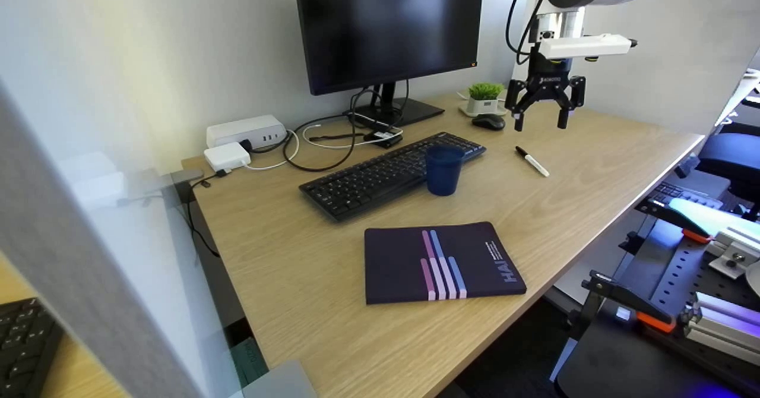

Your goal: Put the marker in the cup

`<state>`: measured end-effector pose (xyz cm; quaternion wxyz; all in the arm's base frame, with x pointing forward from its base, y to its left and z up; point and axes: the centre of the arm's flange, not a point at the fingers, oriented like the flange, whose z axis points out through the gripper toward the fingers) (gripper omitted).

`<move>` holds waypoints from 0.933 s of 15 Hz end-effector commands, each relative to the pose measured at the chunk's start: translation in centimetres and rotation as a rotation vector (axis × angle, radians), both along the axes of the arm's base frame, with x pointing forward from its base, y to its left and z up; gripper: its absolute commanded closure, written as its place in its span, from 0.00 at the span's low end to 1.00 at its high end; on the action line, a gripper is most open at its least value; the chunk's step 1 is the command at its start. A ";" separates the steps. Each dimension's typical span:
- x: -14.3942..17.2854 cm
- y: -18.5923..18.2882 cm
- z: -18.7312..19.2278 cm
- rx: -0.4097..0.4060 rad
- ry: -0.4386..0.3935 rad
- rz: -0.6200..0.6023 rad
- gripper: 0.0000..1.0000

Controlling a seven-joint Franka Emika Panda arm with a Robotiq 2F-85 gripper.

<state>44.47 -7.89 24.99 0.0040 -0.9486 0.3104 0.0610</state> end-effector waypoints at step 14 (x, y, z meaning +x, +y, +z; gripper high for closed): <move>-0.7 -1.7 -6.9 -0.051 -0.079 -0.048 0.00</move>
